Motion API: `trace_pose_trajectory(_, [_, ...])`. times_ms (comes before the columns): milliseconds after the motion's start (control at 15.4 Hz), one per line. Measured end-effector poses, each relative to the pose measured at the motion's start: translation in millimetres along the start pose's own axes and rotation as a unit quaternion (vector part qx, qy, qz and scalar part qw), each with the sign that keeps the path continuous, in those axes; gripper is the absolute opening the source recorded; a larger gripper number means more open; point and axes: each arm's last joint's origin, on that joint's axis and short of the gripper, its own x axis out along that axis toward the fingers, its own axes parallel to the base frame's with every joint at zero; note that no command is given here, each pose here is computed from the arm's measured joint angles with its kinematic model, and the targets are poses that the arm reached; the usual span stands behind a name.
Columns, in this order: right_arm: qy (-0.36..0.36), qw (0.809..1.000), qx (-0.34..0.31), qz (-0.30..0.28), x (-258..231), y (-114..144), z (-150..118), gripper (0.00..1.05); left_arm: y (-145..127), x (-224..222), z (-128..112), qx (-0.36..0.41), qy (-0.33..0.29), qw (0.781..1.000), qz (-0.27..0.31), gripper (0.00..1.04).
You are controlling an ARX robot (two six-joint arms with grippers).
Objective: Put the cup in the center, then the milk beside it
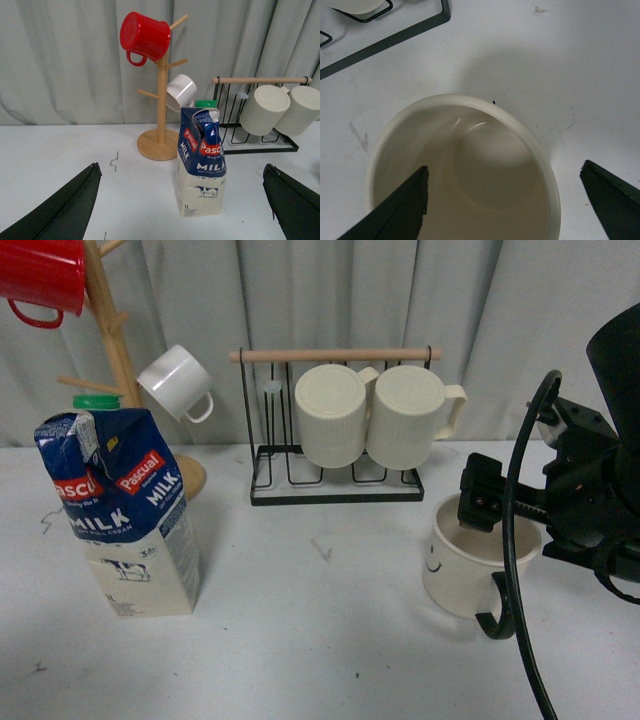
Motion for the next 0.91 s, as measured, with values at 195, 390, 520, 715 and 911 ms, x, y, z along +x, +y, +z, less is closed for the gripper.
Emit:
trace_pose_trajectory(195, [0.000,1.000,0.002,-0.004,0.0,-0.6,-0.1,0.63,0.0,0.0,0.0,0.000,0.000,1.000,0.000,0.98])
trace_pose_trajectory(390, [0.005,1.000,0.008,-0.010,-0.2,-6.3,-0.3,0.27,0.0,0.0,0.0,0.000,0.000,1.000,0.000,0.98])
trace_pose_trajectory(520, [0.011,1.000,0.013,-0.009,-4.0,-8.7,-1.4,0.06,0.0,0.0,0.0,0.000,0.000,1.000,0.000,0.98])
trace_pose_trajectory(715, [0.006,1.000,-0.007,0.022,-28.0,9.9,-6.0,0.03,0.0,0.0,0.0,0.000,0.000,1.000,0.000,0.98])
trace_pose_trajectory(911, [-0.007,0.998,-0.038,0.039,-42.8,46.1,-1.3,0.03,0.0,0.0,0.0,0.000,0.000,1.000,0.000,0.98])
